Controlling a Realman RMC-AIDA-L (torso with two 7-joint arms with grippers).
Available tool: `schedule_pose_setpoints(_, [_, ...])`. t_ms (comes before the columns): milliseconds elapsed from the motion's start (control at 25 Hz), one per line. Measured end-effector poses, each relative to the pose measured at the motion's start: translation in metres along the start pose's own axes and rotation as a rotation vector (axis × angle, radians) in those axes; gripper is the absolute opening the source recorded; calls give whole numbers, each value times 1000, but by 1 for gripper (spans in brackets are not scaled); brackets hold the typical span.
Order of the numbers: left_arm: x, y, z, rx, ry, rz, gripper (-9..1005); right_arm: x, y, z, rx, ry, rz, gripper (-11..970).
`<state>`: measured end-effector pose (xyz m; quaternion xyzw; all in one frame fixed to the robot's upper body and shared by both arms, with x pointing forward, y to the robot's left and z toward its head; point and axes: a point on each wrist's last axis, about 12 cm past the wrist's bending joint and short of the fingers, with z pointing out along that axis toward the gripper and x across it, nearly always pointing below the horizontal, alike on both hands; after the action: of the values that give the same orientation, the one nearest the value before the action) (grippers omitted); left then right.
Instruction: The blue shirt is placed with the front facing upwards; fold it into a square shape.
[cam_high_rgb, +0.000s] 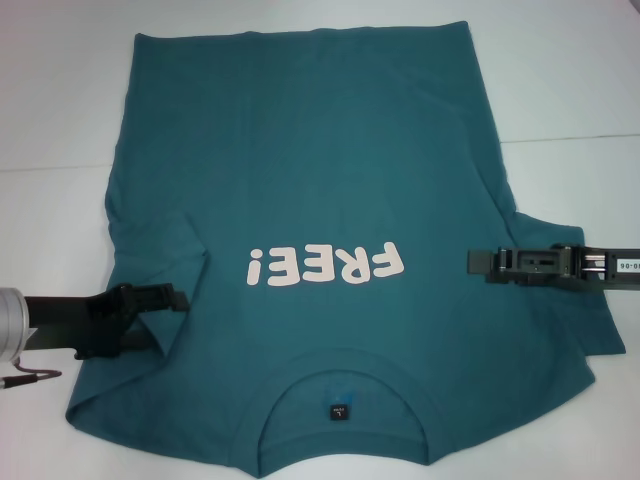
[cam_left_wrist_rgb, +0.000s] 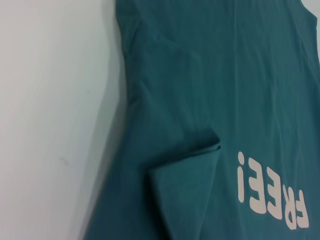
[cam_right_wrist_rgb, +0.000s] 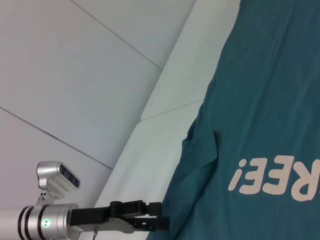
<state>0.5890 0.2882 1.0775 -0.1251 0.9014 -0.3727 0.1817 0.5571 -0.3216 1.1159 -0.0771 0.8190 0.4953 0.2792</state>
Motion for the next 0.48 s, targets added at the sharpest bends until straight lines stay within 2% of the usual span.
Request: schedule_pose_setpoints(480, [-3,-4,9,-5,-2,8,873,-1,0,0,1,-4,-2,867])
